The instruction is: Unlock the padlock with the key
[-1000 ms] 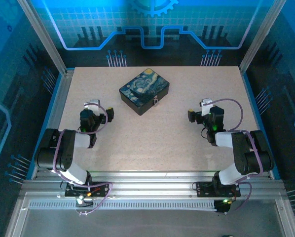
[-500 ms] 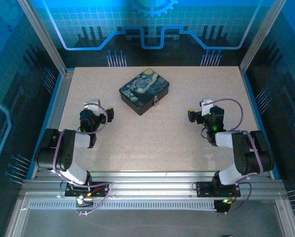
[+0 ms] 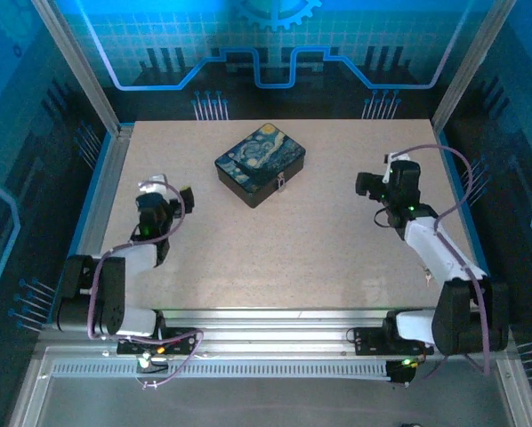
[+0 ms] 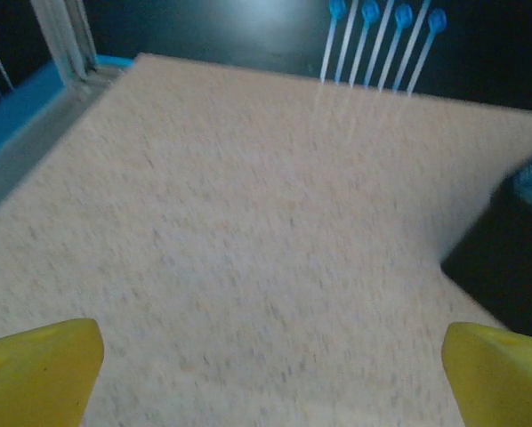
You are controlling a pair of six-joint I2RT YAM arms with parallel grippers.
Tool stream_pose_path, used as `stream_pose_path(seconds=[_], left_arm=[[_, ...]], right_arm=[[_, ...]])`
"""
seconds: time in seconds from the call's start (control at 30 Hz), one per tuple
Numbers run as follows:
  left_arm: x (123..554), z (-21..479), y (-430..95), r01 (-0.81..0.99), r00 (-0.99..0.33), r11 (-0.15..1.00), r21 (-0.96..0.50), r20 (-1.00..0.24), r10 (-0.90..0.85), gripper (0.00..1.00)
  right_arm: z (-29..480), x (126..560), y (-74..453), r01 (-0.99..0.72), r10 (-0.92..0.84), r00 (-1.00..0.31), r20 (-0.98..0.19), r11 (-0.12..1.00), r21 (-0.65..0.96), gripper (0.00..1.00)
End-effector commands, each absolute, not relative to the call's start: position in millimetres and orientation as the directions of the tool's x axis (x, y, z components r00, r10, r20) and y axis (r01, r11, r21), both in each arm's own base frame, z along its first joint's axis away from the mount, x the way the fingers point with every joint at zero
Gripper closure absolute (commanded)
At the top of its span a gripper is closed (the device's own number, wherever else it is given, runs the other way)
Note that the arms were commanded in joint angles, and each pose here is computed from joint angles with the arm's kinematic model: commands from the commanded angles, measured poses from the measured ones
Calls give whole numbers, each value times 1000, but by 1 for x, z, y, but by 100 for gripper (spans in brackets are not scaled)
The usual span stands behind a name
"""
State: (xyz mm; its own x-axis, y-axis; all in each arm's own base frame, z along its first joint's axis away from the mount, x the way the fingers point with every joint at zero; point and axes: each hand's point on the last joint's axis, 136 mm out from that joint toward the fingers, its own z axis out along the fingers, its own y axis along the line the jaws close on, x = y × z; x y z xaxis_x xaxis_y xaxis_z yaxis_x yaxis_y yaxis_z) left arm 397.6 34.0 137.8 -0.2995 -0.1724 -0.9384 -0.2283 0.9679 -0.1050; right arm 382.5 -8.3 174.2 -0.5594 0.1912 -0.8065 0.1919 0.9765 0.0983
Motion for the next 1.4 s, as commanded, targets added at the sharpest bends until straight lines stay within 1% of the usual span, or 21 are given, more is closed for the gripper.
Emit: stream_pose_path(seconds=[0.0,0.03,0.1,0.17,0.23,0.4,0.47,0.53,0.6,0.67,0.77,0.9,1.0,1.1,1.37], left_arm=[[401,157,45,-305,-296,940,-154,-923,-247,1],[401,156,48,-327,-287,919,-218,-904,-317,1],[399,146,65,-410,-290,837,-362,-819,-496,1],[400,140,70,-432,-329,783,-447,-730,-599,1],[405,138,69,-421,-366,766,-486,-681,-634,1],[404,130,59,-508,-473,746,-430,-584,-659,1],[402,135,44,-502,-522,781,-372,-589,-617,1],[401,140,30,-493,-565,811,-315,-593,-574,1],[401,143,19,-484,-597,821,-303,-572,-563,1],[401,145,14,-484,-609,819,-307,-554,-568,1],[401,148,10,-477,-615,820,-316,-546,-568,1],[401,153,7,-466,-617,825,-320,-551,-562,1],[401,155,7,-470,-611,821,-323,-553,-567,1],[403,160,6,-461,-603,822,-334,-561,-567,1],[405,165,4,-450,-590,818,-358,-568,-573,1]], right_arm=[[138,321,-47,458,408,-663,-627,884,91,8],[133,310,-53,497,451,-664,-596,862,99,9],[127,287,-67,581,530,-647,-548,808,96,13],[125,267,-79,641,574,-629,-525,764,68,16],[122,251,-89,691,629,-609,-483,720,67,19],[105,223,-114,806,759,-526,-384,589,63,30],[96,213,-118,844,802,-483,-352,533,55,34],[88,203,-122,878,834,-439,-335,477,38,36],[81,196,-125,898,857,-404,-320,438,38,39],[75,194,-124,903,866,-395,-307,427,42,42],[67,185,-125,915,877,-384,-290,404,8,42],[53,172,-132,944,911,-314,-269,329,13,48],[45,172,-139,951,922,-281,-267,305,49,51],[40,174,-145,954,929,-269,-253,292,61,52],[27,191,-146,935,924,-308,-228,338,107,52]])
